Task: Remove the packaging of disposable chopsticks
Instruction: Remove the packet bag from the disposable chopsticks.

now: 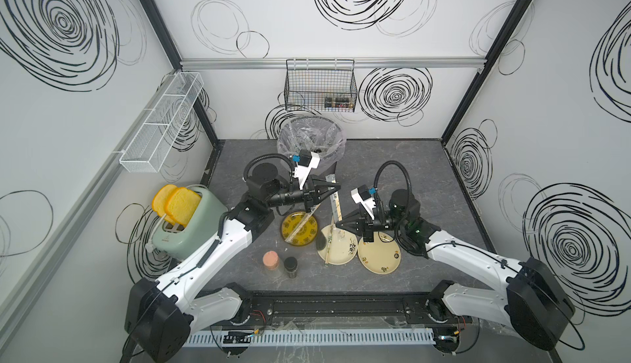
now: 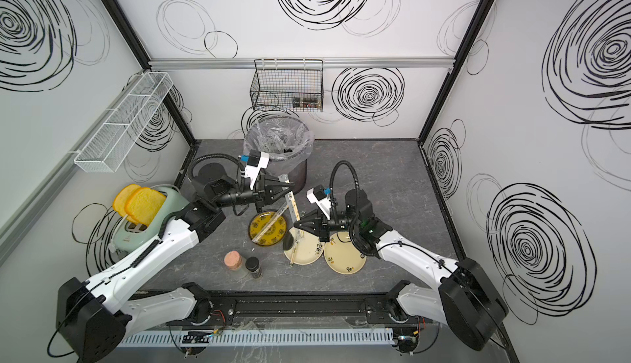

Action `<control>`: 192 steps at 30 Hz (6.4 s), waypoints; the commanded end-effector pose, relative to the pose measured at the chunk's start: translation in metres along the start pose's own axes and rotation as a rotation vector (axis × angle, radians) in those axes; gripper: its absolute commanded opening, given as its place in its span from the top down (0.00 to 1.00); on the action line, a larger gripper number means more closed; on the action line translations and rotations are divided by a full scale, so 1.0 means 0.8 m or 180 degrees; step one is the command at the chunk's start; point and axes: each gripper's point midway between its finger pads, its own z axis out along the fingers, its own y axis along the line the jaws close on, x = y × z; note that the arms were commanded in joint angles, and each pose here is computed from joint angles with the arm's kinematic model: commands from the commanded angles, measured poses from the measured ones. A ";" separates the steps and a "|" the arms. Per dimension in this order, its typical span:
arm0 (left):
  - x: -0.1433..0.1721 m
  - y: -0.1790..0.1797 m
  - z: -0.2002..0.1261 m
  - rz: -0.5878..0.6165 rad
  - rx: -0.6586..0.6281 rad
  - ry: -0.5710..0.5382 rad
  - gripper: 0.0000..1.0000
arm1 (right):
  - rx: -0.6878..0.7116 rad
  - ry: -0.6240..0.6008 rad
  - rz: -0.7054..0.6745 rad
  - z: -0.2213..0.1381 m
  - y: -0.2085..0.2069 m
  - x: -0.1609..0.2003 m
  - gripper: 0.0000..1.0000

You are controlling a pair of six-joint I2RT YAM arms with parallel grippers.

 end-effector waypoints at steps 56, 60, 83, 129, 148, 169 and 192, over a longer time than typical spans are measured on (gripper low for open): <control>-0.025 -0.005 -0.016 -0.0013 0.0091 -0.0155 0.37 | 0.0061 -0.0209 -0.0215 0.013 0.010 -0.035 1.00; -0.032 0.002 -0.010 -0.0032 0.0087 -0.0139 0.43 | 0.0070 -0.0213 -0.0219 0.013 0.009 -0.036 1.00; 0.034 0.002 0.000 -0.0398 0.0142 -0.0024 0.90 | 0.0088 -0.0333 -0.0337 0.014 0.014 -0.063 1.00; -0.014 -0.002 -0.013 -0.0084 -0.0036 -0.0110 0.41 | 0.0106 -0.0283 -0.0257 0.019 0.011 -0.053 1.00; 0.037 0.006 -0.011 -0.0367 0.0012 0.0014 0.83 | 0.0091 -0.0359 -0.0366 0.019 0.017 -0.074 1.00; 0.041 -0.013 -0.009 -0.0394 0.0091 -0.0126 0.64 | 0.0046 -0.0345 -0.0339 0.023 0.020 -0.072 1.00; 0.049 0.000 -0.015 -0.0549 0.0070 -0.0107 0.58 | 0.0045 -0.0319 -0.0294 0.021 0.021 -0.060 1.00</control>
